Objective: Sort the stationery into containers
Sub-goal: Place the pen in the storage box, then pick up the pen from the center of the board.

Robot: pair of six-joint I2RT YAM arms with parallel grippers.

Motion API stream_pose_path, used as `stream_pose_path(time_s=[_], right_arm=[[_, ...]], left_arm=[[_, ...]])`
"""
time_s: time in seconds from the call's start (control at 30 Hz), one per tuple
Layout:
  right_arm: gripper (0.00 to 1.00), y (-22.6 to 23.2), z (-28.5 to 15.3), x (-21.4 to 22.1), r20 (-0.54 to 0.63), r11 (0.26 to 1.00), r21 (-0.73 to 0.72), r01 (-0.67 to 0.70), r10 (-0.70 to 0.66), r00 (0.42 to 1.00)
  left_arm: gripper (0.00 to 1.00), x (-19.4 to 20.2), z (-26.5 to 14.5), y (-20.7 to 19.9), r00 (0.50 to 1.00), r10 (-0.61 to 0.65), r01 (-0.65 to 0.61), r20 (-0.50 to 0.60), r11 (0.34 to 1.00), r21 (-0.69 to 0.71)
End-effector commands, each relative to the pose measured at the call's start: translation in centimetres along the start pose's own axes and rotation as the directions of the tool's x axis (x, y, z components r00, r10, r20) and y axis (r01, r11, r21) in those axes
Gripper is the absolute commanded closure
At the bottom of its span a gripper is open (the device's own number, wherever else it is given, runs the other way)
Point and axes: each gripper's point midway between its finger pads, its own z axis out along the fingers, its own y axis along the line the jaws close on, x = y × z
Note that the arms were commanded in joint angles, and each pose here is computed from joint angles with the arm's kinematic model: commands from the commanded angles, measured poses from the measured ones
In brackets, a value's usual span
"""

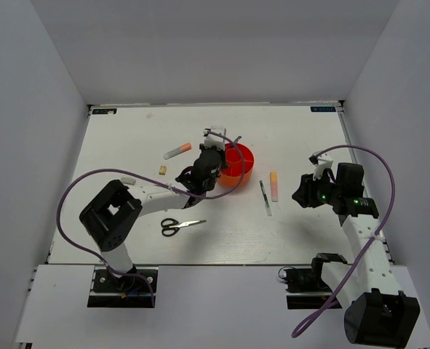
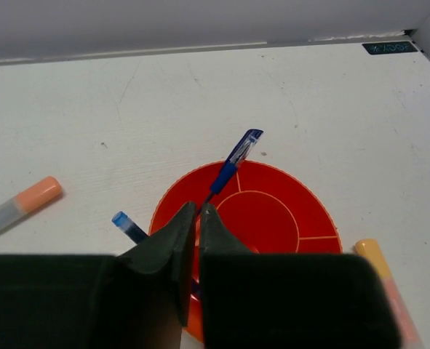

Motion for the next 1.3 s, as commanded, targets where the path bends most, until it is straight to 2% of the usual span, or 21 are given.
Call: stream_pose_path(time_s=[0.0,0.03,0.07,0.1,0.13,0.2,0.23,0.27,0.33,0.37,0.4,0.43,0.47,0.5,0.53,0.57,0.6,0.63,0.8,1.0,1.27], right_arm=[[0.56,0.1,-0.1,-0.7,0.019,1.0,-0.005,0.01,-0.01,1.0],[0.67,0.2,0.0,-0.6,0.014,1.0,-0.013,0.014,-0.014,1.0],[0.76,0.2,0.2,-0.6,0.012,1.0,-0.018,0.015,-0.015,1.0],[0.87,0.3,0.3,-0.6,0.013,0.999,-0.03,0.022,-0.022,1.0],[1.0,0.4,0.5,-0.8,0.004,0.999,-0.038,0.022,-0.022,1.0],[1.0,1.1,1.1,-1.4,-0.038,0.995,-0.095,0.022,-0.026,0.999],[0.99,1.3,1.3,-1.2,-0.064,0.994,-0.108,0.013,-0.02,0.998],[0.93,2.4,2.2,-0.8,-0.106,0.987,-0.157,0.019,-0.036,0.994],[0.75,2.4,3.3,-1.5,-0.136,0.985,-0.174,0.019,-0.043,0.99],[0.64,2.7,4.3,-1.1,-0.171,0.981,-0.194,0.011,-0.045,0.984],[0.59,3.2,5.2,-1.0,-0.201,0.976,-0.217,0.01,-0.054,0.978],[0.57,3.6,5.7,-1.0,-0.221,0.976,-0.217,0.009,-0.058,0.974],[0.55,4.0,6.4,-1.2,-0.238,0.973,-0.229,0.013,-0.068,0.969],[0.55,4.0,7.3,-1.3,-0.241,0.973,-0.229,0.009,-0.066,0.968],[0.53,4.3,8.3,-0.8,-0.273,0.977,-0.212,0.02,-0.079,0.959],[0.53,3.8,8.6,-1.6,-0.249,0.981,-0.188,0.034,-0.082,0.965],[0.53,4.6,9.4,-1.2,-0.271,0.979,-0.199,0.045,-0.099,0.958],[0.53,3.9,10.6,-1.3,-0.293,0.985,-0.162,0.055,-0.102,0.951],[0.52,3.5,13.3,-1.3,-0.336,0.99,-0.103,0.099,-0.128,0.933],[0.55,2.6,15.8,-1.2,-0.344,0.994,-0.027,0.11,-0.112,0.932],[0.6,1.6,16.7,1.6,-0.391,0.991,0.026,0.133,-0.113,0.913]], left_arm=[[0.84,-4.2,-2.3,-0.3,0.997,-0.018,0.016,0.071,1.0,0.023],[0.99,-4.4,-2.9,-0.8,0.998,-0.003,0.0,0.068,0.999,0.042],[1.0,-2.8,-3.6,-0.5,0.998,0.07,-0.07,-0.002,0.997,0.044],[1.0,-4.9,-5.2,-0.9,0.998,0.059,-0.06,0.013,0.996,0.072],[1.0,-3.1,-6.3,-0.6,0.99,0.116,-0.108,-0.08,0.989,0.097],[1.0,-0.9,-10.0,2.1,0.943,0.13,-0.112,-0.305,0.991,0.077],[0.73,-0.9,-10.8,2.8,0.933,0.085,-0.072,-0.348,0.996,0.05],[0.54,0.1,-12.7,4.2,0.897,0.073,-0.063,-0.436,0.997,0.039],[0.31,2.0,-15.3,7.9,0.822,0.001,-0.016,-0.57,1.0,-0.021],[0.24,2.9,-17.3,7.3,0.773,-0.025,0.067,-0.634,0.997,0.042],[0.22,4.8,-19.0,9.8,0.701,-0.075,0.079,-0.709,0.996,-0.027],[0.2,4.1,-19.7,11.6,0.701,-0.142,0.126,-0.699,0.989,-0.074],[0.2,6.2,-21.6,12.7,0.629,-0.166,0.162,-0.76,0.983,-0.082],[0.2,6.7,-22.1,13.3,0.617,-0.18,0.173,-0.766,0.981,-0.092],[0.2,6.7,-22.9,14.1,0.63,-0.208,0.208,-0.748,0.973,-0.096],[0.2,6.0,-22.7,15.2,0.649,-0.25,0.224,-0.719,0.965,-0.133],[0.22,8.0,-23.6,15.9,0.628,-0.256,0.215,-0.735,0.965,-0.152],[0.22,7.1,-23.5,16.6,0.683,-0.261,0.21,-0.682,0.965,-0.158],[0.22,6.8,-23.9,16.6,0.724,-0.259,0.229,-0.639,0.964,-0.132],[0.22,7.3,-24.0,16.7,0.708,-0.284,0.257,-0.647,0.956,-0.138],[0.22,7.0,-24.1,16.8,0.717,-0.282,0.254,-0.637,0.957,-0.139]])
